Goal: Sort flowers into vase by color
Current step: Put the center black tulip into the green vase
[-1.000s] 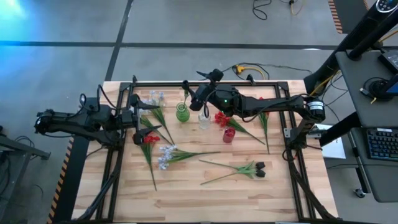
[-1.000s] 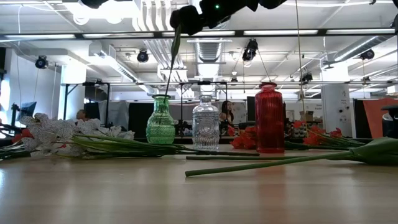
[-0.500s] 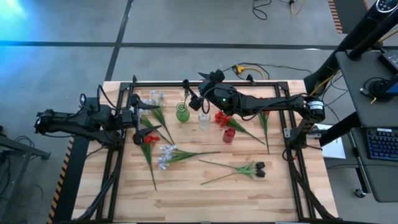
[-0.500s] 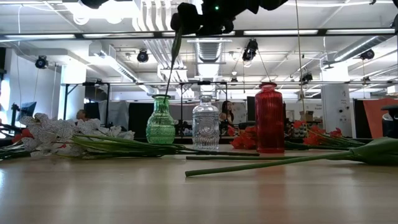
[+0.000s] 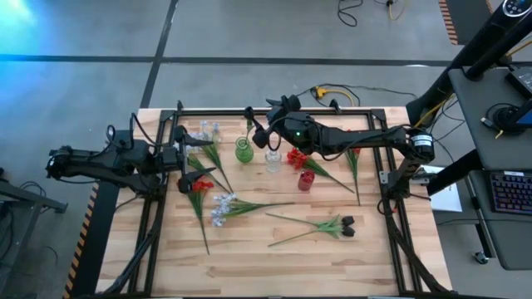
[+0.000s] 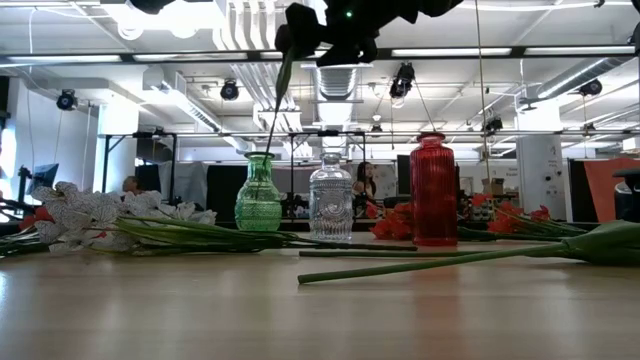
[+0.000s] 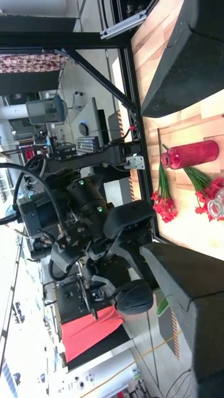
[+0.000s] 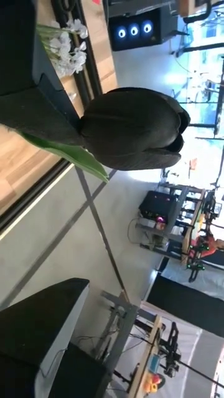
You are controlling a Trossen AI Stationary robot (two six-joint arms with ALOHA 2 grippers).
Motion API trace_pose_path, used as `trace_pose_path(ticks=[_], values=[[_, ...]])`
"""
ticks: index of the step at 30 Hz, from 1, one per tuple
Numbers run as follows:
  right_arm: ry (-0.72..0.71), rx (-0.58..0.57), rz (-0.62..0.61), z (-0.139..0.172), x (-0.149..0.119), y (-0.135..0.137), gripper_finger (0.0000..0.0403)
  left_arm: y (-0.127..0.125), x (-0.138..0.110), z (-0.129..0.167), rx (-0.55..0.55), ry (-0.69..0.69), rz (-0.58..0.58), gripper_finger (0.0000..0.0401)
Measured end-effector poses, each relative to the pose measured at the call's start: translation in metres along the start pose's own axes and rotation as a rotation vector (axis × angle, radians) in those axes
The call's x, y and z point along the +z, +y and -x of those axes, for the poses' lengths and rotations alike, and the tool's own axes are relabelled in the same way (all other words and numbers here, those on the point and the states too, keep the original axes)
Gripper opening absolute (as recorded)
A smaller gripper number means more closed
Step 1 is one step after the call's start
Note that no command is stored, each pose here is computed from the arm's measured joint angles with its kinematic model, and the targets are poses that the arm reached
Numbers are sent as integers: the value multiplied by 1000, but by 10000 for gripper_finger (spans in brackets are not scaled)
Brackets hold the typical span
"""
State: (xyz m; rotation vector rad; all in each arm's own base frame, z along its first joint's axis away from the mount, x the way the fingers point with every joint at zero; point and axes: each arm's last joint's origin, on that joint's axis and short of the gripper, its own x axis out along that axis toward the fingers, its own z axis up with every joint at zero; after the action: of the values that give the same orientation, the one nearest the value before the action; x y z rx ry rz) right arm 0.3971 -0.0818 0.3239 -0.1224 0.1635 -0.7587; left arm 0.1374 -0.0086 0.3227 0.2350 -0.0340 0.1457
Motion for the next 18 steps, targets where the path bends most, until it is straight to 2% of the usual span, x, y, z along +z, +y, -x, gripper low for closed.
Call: trace_pose_path(ticks=[11,18], values=[[59,3,-195,0,-6,1,359,0,0,0,0,0,22,327],[157,-9,-249,1,-17,0,359,-1,-1,-2,-3,13,50,327]])
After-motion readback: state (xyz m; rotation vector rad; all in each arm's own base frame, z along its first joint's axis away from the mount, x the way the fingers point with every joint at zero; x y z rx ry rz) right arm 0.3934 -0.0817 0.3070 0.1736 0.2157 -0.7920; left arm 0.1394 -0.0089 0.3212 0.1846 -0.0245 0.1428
